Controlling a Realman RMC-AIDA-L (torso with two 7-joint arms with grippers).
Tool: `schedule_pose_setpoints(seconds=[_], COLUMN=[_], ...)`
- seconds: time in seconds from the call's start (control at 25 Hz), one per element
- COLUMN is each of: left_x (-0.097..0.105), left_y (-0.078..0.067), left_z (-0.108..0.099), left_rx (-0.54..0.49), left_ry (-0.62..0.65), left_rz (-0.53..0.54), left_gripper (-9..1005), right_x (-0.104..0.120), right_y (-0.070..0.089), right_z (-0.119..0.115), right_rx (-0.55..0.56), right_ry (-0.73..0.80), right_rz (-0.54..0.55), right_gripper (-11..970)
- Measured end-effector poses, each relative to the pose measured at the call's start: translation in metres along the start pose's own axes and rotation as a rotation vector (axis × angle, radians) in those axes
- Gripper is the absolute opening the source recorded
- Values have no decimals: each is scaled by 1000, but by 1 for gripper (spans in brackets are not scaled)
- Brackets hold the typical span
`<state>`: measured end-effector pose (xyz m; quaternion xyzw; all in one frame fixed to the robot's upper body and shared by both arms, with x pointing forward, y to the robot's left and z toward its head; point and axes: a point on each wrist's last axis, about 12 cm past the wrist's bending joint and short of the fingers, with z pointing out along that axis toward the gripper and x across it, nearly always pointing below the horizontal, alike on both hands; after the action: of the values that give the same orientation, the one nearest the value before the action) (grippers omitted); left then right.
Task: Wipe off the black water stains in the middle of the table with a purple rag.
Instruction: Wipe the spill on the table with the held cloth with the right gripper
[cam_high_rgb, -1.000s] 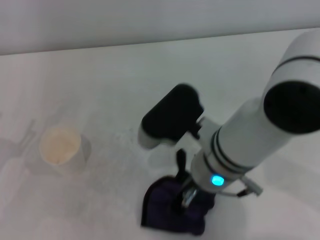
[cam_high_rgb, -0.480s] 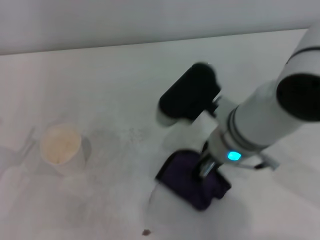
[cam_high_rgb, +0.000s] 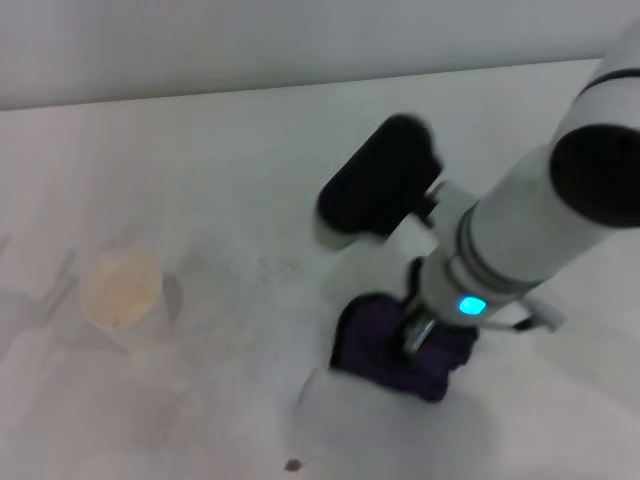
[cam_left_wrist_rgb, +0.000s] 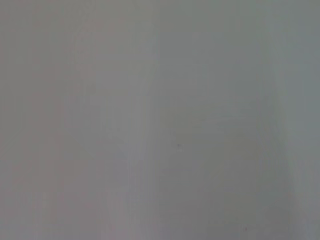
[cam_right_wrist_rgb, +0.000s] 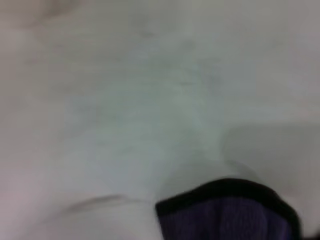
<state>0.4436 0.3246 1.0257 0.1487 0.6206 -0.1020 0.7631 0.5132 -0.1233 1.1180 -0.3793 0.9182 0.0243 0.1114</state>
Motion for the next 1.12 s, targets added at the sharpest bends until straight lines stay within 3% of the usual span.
schedule_pose_setpoints(seconds=[0.32, 0.48, 0.64, 0.88, 1.12], left_x=[1, 3, 5, 3, 2], left_y=[1, 2, 3, 4, 6], left_z=[8, 10, 11, 14, 12], left_rx=[-2, -8, -12, -11, -38], left_ry=[7, 28, 39, 28, 15], left_rz=[0, 0, 1, 3, -2], left_gripper=[876, 876, 876, 877, 877], right_x=[-4, -8, -18, -30, -24], right_y=[43, 51, 51, 30, -27], right_z=[10, 14, 8, 1, 6], right_rx=[-152, -230, -232, -186, -58], right_ry=[45, 48, 10, -33, -4], right_rz=[-144, -196, -217, -231, -142], right_gripper=[80, 81, 80, 77, 92])
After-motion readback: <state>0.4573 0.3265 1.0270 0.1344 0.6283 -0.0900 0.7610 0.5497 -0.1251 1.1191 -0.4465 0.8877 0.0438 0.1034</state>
